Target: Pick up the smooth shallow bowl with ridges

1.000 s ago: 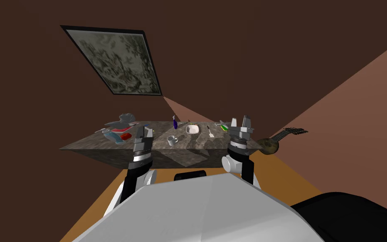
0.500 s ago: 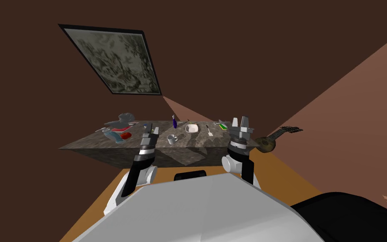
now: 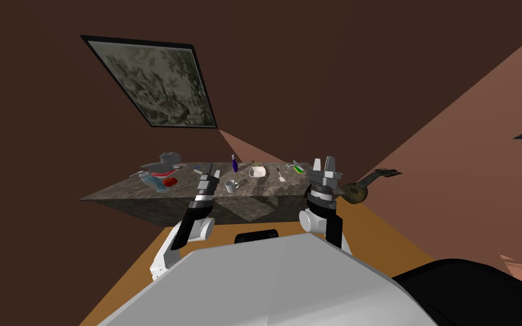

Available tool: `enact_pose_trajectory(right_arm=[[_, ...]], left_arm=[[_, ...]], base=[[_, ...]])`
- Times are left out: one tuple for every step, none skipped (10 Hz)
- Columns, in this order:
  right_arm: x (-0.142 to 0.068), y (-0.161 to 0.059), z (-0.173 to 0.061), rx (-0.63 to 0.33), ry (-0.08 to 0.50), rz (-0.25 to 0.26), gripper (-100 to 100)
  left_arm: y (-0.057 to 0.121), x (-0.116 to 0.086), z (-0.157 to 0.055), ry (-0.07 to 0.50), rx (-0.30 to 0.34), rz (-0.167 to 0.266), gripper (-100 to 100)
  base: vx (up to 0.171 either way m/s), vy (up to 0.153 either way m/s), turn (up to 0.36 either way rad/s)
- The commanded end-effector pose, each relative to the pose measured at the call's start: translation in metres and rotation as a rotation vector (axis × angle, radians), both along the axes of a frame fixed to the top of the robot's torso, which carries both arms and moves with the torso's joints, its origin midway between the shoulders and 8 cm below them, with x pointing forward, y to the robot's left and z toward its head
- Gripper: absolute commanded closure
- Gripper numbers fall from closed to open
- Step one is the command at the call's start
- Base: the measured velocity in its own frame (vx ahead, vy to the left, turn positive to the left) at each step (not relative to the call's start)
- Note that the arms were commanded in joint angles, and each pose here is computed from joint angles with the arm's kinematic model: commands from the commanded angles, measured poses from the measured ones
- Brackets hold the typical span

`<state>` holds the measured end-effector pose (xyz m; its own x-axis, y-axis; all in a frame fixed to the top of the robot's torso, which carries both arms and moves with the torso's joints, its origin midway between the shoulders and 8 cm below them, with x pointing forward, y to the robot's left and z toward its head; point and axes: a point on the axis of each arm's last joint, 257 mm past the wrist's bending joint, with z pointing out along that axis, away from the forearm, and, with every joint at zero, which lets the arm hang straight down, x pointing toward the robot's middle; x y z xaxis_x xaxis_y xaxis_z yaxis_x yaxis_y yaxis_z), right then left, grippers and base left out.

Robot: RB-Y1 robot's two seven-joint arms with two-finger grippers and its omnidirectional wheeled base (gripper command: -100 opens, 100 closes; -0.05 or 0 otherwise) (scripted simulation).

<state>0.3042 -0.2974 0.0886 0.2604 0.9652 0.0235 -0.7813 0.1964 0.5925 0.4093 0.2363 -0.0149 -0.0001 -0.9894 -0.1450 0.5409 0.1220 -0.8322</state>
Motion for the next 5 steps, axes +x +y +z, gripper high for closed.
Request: enact_pose_trajectory(right_arm=[[0.000, 0.000, 0.000, 0.000, 0.000, 0.000, 0], [0.000, 0.000, 0.000, 0.000, 0.000, 0.000, 0], [0.000, 0.000, 0.000, 0.000, 0.000, 0.000, 0], [0.000, 0.000, 0.000, 0.000, 0.000, 0.000, 0], [0.000, 0.000, 0.000, 0.000, 0.000, 0.000, 0]], left_arm=[[-0.007, 0.012, -0.004, 0.034, -0.022, -0.026, -100], [-0.013, 0.021, -0.004, 0.048, -0.043, -0.051, -100], [-0.013, 0.024, -0.010, 0.070, -0.043, -0.047, -100], [-0.019, 0.034, -0.011, 0.092, -0.063, -0.071, -100], [-0.019, 0.035, -0.014, 0.105, -0.063, -0.069, -100]], base=[[-0.028, -0.003, -0.018], [-0.051, -0.014, -0.043], [-0.038, -0.017, -0.014], [-0.027, -0.014, -0.019], [-0.019, -0.012, -0.013]])
